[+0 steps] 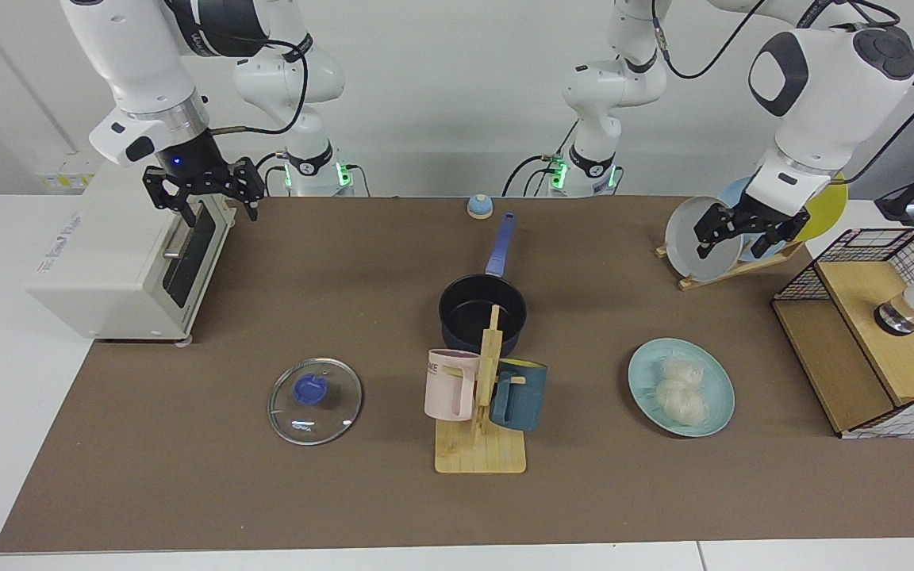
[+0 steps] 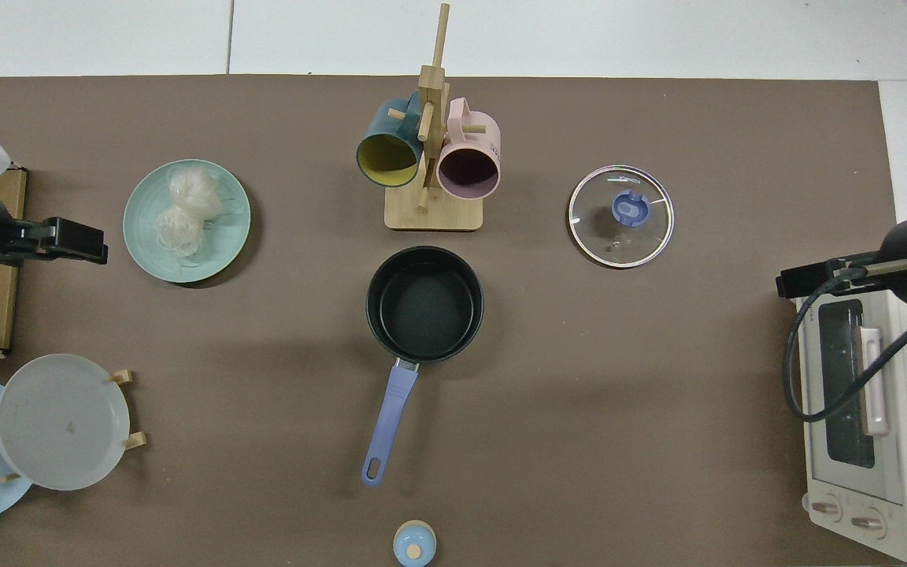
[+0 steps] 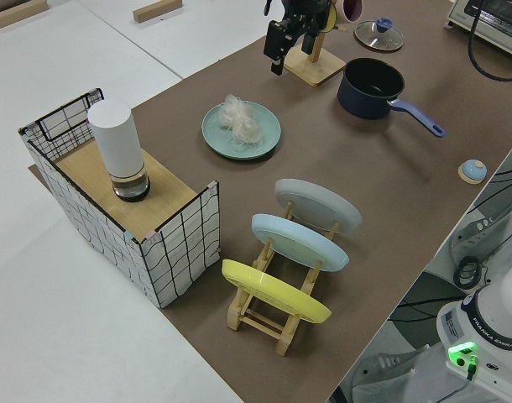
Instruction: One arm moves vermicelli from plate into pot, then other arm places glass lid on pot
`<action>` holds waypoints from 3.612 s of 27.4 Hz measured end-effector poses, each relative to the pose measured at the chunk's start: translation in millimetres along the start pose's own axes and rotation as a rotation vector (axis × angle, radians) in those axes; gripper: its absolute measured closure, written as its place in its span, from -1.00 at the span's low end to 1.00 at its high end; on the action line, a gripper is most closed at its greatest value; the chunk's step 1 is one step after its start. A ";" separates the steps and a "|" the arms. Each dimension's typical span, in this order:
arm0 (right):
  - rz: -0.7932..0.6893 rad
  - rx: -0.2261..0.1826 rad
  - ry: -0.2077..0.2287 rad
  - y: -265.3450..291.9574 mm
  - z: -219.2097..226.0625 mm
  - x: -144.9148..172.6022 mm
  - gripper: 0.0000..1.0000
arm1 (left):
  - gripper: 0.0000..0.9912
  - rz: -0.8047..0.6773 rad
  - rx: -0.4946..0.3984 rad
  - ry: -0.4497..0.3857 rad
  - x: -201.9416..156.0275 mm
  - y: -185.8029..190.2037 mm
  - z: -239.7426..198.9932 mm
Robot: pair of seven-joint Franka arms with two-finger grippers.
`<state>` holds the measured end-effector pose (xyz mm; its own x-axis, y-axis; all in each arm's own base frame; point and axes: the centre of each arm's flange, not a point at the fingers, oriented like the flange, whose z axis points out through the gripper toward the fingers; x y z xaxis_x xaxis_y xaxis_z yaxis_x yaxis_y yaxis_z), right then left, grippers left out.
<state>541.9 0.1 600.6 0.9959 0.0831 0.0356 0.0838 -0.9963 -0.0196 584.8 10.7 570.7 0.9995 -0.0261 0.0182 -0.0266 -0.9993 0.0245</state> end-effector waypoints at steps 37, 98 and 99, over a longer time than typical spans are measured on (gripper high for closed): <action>0.023 0.005 -0.062 11.5 -2.4 -13.0 -1.00 | -1.00 0.001 0.000 0.000 0.0 0.3 -0.1; -0.001 -0.021 0.089 -56.1 234.0 165.5 -1.00 | -1.00 -0.037 0.000 0.016 2.4 -0.2 3.2; 0.000 -0.023 0.092 -57.3 237.7 166.4 -1.00 | -1.00 -0.039 0.000 0.027 4.7 -0.4 6.7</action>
<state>710.8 76.3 370.2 0.9886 0.0813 0.1271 0.0815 -0.9967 0.0032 589.6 10.8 564.1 0.9989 0.0139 0.0442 0.0128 -0.9996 0.0254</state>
